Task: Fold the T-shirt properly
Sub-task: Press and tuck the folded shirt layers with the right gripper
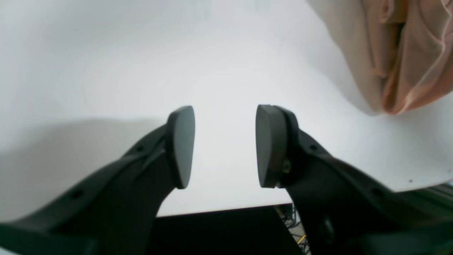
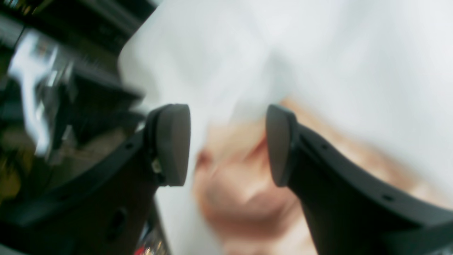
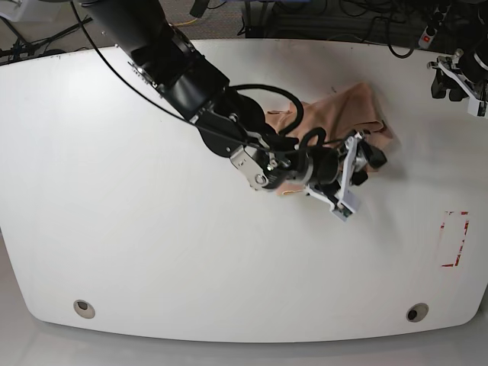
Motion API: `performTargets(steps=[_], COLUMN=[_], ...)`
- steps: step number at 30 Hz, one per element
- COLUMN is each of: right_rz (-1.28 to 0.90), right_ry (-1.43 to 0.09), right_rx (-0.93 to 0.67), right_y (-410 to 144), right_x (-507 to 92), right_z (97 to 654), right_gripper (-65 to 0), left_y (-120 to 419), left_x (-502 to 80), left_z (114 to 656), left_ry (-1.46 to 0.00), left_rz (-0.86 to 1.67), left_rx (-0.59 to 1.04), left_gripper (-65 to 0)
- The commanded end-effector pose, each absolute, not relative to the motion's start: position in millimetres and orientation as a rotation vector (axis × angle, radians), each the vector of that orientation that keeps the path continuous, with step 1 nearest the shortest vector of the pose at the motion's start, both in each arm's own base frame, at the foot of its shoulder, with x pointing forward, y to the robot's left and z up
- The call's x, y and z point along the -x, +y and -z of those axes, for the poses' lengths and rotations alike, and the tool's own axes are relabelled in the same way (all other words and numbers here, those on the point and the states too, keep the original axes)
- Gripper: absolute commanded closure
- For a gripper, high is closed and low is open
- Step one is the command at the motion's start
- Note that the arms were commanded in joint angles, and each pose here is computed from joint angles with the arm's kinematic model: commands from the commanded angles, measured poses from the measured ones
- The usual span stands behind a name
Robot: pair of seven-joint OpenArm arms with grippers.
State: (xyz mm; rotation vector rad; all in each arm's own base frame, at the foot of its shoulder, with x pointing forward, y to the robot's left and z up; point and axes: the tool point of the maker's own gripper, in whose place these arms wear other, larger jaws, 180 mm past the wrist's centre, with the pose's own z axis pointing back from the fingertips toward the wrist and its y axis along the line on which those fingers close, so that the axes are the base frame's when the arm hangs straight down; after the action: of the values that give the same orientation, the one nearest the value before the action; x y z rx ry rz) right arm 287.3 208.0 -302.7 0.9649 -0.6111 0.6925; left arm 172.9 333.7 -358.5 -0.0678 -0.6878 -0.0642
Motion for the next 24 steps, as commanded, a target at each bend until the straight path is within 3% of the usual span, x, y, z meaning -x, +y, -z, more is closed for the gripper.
performTargets(steps=[1,14,24], right_rz=[-0.74,-0.816,-0.87], right_ry=[-0.671,-0.631,-0.694], right_rx=[-0.982,-0.753,-0.715], right_y=[210,204,188], right_x=[-282,-263,-258], right_z=[283,341,316], right_gripper=[-31.4,-31.4,-31.4], left_y=[337,335,335], left_x=[-180,-181,-181], left_z=[347,348,348], left_ry=[-0.727,-0.728,-0.727], left_rz=[0.08,0.084,0.083], left_rx=[0.059,0.065,0.065], left_gripper=[-25.7,-25.7,-25.7])
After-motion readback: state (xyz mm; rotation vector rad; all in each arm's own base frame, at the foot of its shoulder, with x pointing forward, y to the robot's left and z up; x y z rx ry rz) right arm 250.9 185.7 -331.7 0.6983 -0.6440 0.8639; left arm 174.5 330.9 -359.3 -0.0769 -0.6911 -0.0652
